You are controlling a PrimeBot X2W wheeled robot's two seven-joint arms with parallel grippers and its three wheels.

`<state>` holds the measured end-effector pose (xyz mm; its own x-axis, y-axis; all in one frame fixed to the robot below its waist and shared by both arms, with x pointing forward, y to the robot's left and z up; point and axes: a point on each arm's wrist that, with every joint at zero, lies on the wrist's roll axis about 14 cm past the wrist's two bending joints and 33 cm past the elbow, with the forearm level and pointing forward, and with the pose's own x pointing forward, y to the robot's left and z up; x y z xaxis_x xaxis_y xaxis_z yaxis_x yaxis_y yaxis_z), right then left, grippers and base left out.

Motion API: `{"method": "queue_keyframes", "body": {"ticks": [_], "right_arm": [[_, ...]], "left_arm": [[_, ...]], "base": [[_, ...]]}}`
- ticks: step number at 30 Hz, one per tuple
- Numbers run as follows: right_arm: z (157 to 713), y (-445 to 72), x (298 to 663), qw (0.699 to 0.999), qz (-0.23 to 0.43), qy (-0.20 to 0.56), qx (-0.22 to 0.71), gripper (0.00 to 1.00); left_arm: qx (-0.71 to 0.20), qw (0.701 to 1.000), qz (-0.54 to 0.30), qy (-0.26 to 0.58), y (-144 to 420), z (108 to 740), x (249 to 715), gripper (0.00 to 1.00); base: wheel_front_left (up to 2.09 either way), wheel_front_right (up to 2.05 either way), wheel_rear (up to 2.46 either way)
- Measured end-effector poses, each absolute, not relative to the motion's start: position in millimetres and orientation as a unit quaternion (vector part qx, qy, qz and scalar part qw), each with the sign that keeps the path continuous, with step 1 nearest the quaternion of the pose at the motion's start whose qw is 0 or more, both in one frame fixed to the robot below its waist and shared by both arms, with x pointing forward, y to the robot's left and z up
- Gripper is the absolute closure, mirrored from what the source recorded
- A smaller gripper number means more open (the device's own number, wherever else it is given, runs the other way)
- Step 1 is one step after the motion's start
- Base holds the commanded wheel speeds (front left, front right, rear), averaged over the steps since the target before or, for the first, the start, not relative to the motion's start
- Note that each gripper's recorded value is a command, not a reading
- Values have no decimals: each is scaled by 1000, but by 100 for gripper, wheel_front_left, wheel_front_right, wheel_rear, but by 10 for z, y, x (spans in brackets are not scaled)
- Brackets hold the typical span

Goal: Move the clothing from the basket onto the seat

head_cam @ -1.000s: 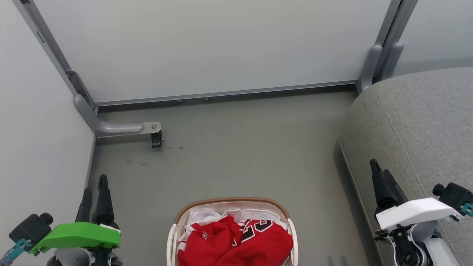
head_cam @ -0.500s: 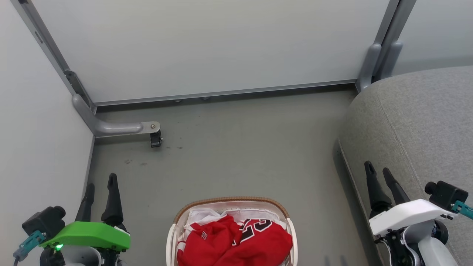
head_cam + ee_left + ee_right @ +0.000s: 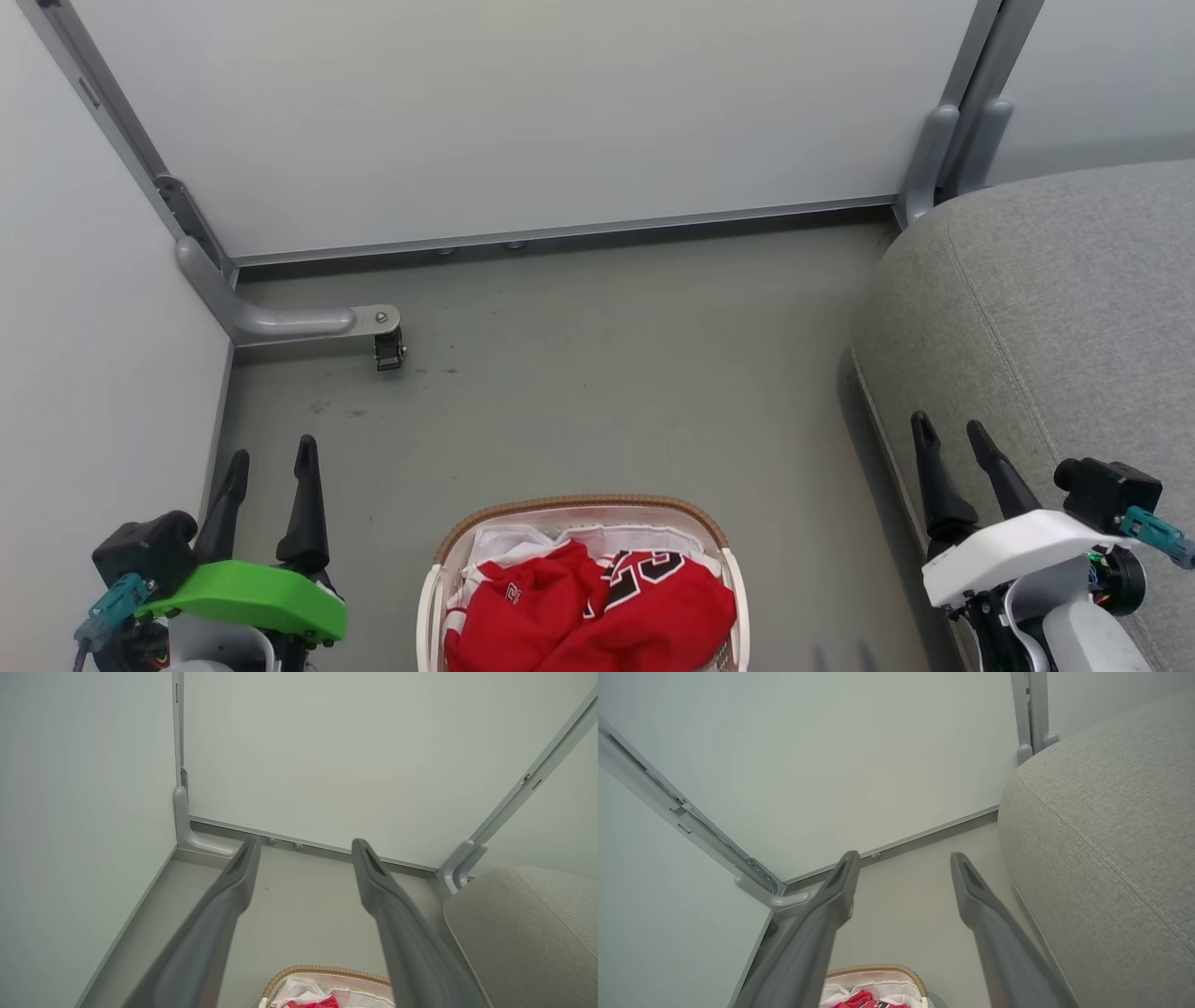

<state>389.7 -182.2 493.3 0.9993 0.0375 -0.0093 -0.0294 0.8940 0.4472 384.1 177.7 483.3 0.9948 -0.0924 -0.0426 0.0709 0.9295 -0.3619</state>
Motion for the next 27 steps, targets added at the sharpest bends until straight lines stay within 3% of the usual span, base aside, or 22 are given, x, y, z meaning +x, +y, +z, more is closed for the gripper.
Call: {"method": "queue_keyframes", "body": {"ticks": [27], "right_arm": [[4858, -1821, 3817, 994, 21, 5, 111, 0]], "left_arm": [[-97, 993, -62, 32, 1643, 4711, 3748, 0]], "base": [[0, 0, 0]]}}
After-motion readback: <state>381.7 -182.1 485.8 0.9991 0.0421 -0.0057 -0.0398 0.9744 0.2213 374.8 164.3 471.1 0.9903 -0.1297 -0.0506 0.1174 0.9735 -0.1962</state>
